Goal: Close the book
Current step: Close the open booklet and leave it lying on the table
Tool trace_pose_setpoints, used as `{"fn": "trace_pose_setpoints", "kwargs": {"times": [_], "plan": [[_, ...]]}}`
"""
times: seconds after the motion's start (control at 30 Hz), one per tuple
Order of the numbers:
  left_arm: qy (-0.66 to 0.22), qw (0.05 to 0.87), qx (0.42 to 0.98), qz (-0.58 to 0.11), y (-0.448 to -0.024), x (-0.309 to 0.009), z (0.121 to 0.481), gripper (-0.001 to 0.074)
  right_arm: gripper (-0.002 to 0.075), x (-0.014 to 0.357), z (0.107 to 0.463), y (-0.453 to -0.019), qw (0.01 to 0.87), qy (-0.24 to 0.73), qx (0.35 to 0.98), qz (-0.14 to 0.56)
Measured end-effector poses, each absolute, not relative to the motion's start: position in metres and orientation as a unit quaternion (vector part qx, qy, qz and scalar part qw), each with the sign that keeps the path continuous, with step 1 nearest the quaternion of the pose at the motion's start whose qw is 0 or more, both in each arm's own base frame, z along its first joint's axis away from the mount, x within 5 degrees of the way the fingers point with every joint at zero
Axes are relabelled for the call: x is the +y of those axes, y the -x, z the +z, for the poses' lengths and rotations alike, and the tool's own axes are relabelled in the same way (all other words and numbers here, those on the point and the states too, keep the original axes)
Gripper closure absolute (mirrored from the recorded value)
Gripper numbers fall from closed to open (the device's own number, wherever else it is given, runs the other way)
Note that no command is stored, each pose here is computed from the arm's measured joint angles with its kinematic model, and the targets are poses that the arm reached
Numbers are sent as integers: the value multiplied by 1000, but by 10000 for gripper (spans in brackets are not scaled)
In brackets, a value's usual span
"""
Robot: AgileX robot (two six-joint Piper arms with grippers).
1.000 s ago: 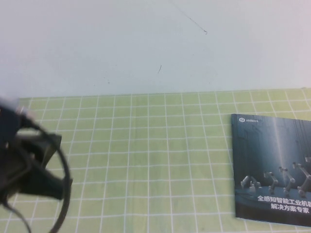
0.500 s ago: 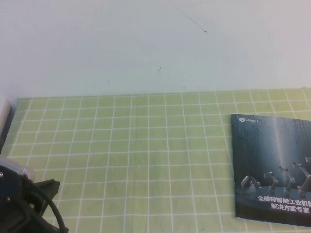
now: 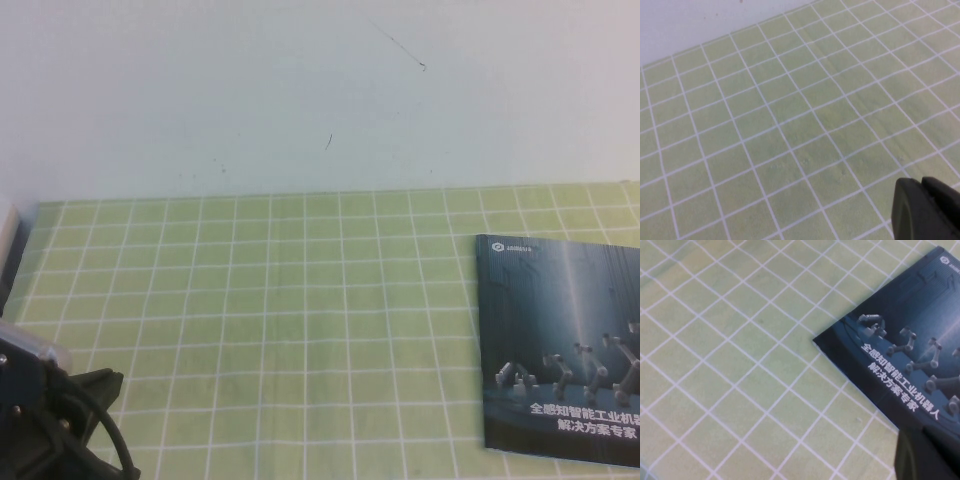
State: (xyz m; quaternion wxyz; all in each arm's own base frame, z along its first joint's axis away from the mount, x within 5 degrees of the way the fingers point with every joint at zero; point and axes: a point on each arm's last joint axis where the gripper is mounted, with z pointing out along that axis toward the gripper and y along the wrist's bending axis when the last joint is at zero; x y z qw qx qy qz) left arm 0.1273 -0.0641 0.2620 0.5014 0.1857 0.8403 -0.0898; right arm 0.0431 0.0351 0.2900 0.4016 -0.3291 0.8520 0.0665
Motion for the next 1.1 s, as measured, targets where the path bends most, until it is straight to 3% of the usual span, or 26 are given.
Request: {"fn": "trace_pose_setpoints", "kwargs": {"times": [0.3,0.63,0.93,1.1], "plan": [[-175,513,836,-84,-119,-56,267,739,729,35,290,-43,401,331,851,67],[-29,580,814,-15,-74,-1,286,739,729,36,290,-42,399,332,852,69],[66,612,788,37,-49,18,290,739,729,36,290,-42,399,332,852,69],[52,606,793,31,-45,14,282,739,729,36,290,-42,399,332,852,69]]}}
